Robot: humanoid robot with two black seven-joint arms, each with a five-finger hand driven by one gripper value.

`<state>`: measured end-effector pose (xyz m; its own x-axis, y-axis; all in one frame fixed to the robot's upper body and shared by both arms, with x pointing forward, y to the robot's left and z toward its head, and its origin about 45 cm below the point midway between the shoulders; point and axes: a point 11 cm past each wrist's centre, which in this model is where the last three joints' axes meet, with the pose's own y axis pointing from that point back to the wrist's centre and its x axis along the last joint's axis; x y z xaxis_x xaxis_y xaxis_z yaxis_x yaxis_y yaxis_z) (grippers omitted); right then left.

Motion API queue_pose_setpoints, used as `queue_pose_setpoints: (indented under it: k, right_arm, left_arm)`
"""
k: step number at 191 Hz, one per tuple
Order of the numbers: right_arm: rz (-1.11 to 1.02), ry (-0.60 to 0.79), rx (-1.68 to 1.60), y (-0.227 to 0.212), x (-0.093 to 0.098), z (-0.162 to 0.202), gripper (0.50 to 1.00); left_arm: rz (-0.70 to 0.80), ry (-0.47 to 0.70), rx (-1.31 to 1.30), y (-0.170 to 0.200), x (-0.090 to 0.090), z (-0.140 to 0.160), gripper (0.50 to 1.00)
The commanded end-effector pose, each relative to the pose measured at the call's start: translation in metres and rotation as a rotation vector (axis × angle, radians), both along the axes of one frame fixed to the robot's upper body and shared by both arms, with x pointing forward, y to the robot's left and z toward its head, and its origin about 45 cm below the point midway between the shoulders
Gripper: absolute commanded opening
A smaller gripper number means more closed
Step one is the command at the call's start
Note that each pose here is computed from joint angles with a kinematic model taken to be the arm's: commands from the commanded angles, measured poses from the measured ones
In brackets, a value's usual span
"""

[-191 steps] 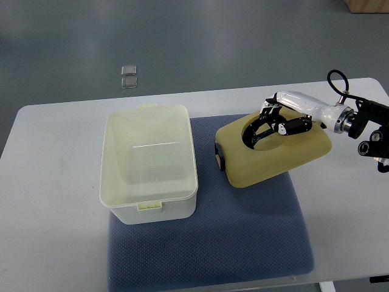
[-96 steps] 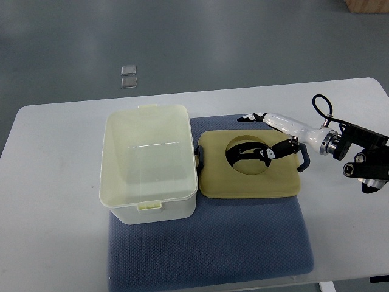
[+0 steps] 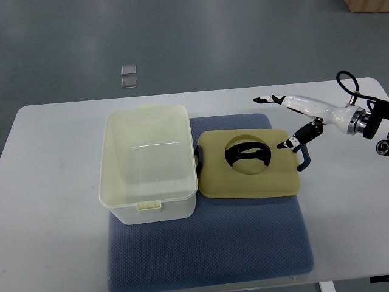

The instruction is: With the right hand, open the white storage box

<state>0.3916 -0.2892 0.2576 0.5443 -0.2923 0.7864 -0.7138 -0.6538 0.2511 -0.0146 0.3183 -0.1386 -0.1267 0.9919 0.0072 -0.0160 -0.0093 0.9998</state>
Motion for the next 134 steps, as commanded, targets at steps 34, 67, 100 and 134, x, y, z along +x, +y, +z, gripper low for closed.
queue_pose_setpoints:
  k: [34,67,100,134]
  right_arm:
    - [-0.067,0.001,0.333,0.007,0.026,0.092,0.932]
    - [-0.255,0.054,0.767,0.002,0.055,0.134,0.932]
    - [-0.535,0.311,1.233,-0.001,0.089,0.12,0.932]
    - [-0.623,0.417,1.488,-0.002,0.102,0.096,0.932]
  left_arm:
    - [0.0,0.0,-0.002,-0.001,0.0,0.0,1.0]
    - [0.0,0.0,0.001,0.0,0.0,0.0,1.0]
    - [0.0,0.0,-0.004,-0.001,0.0,0.0,1.0]
    - [-0.003,0.0,-0.008,-0.003,0.0,0.0,1.0]
